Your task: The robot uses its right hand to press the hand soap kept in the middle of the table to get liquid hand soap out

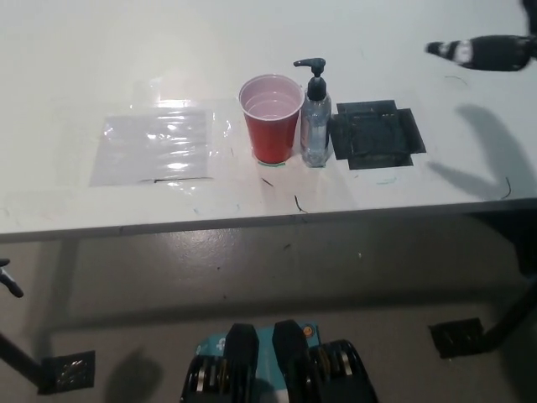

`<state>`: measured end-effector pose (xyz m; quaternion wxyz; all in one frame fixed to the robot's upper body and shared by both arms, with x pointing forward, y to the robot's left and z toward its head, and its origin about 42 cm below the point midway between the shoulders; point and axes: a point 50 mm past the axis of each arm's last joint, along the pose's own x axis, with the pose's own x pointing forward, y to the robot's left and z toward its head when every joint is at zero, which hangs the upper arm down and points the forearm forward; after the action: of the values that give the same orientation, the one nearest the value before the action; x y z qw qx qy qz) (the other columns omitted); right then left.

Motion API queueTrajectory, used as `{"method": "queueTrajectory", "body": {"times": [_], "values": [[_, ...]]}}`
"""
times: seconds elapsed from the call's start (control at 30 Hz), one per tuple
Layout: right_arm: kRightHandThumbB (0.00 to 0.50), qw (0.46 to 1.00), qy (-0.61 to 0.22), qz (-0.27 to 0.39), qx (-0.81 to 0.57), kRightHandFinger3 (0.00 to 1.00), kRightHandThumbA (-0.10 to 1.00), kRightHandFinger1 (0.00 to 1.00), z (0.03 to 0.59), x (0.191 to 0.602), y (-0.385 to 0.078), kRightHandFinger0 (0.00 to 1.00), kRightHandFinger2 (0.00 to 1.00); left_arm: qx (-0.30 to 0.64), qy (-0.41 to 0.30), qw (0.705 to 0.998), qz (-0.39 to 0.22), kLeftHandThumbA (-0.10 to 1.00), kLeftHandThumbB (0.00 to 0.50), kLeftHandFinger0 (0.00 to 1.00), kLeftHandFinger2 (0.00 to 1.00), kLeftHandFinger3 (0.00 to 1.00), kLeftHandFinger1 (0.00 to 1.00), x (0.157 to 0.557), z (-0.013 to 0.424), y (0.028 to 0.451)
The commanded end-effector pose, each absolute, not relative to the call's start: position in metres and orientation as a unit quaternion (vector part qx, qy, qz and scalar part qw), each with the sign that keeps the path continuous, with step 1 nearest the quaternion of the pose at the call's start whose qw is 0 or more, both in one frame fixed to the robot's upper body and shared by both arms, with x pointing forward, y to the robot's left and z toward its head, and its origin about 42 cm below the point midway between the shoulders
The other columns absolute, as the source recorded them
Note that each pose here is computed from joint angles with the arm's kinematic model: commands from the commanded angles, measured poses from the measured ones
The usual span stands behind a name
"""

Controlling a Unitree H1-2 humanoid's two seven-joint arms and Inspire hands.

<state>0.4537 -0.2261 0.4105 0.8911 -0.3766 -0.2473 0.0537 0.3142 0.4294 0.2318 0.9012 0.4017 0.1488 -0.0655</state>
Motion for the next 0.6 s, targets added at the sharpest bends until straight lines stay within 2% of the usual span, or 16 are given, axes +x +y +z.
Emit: {"method": "queueTrajectory", "body": {"times": [0.0,0.03,0.07,0.2,0.23,0.3,0.43,0.47,0.57], "values": [[0.395,0.858,-0.305,0.074,-0.406,1.0,1.0,1.0,0.445,0.462,-0.201,1.0,1.0,0.42,0.133,0.896,-0.048,1.0,0.139,1.0,1.0,0.82,1.0,0.319,0.256,0.435],[0.403,0.857,-0.305,0.077,-0.408,1.0,1.0,1.0,0.444,0.463,-0.199,1.0,1.0,0.42,0.133,0.896,-0.049,1.0,0.137,1.0,1.0,0.82,1.0,0.319,0.256,0.435],[0.451,0.856,-0.301,0.085,-0.412,1.0,1.0,1.0,0.442,0.468,-0.194,1.0,1.0,0.421,0.134,0.896,-0.051,1.0,0.139,1.0,1.0,0.84,1.0,0.319,0.256,0.435],[0.5,0.847,-0.292,0.102,-0.433,1.0,1.0,1.0,0.436,0.483,-0.177,1.0,1.0,0.42,0.137,0.896,-0.053,1.0,0.137,1.0,1.0,0.88,1.0,0.32,0.256,0.435],[0.5,0.847,-0.285,0.106,-0.436,1.0,1.0,1.0,0.434,0.487,-0.174,1.0,1.0,0.421,0.138,0.895,-0.051,1.0,0.148,1.0,1.0,0.88,1.0,0.32,0.256,0.436],[0.5,0.843,-0.281,0.114,-0.443,1.0,1.0,1.0,0.429,0.494,-0.165,1.0,1.0,0.423,0.138,0.894,-0.053,1.0,0.145,1.0,1.0,0.8,1.0,0.319,0.257,0.436],[0.5,0.844,-0.285,0.12,-0.438,1.0,1.0,1.0,0.425,0.503,-0.155,1.0,1.0,0.424,0.139,0.893,-0.053,1.0,0.146,1.0,1.0,0.77,1.0,0.32,0.257,0.436],[0.487,0.844,-0.282,0.12,-0.44,1.0,1.0,1.0,0.421,0.506,-0.152,1.0,1.0,0.43,0.14,0.89,-0.055,1.0,0.16,1.0,1.0,0.79,1.0,0.322,0.259,0.435],[0.475,0.838,-0.276,0.132,-0.452,1.0,1.0,1.0,0.413,0.51,-0.138,1.0,1.0,0.428,0.139,0.891,-0.058,1.0,0.144,1.0,1.0,0.82,1.0,0.322,0.26,0.435]]}}
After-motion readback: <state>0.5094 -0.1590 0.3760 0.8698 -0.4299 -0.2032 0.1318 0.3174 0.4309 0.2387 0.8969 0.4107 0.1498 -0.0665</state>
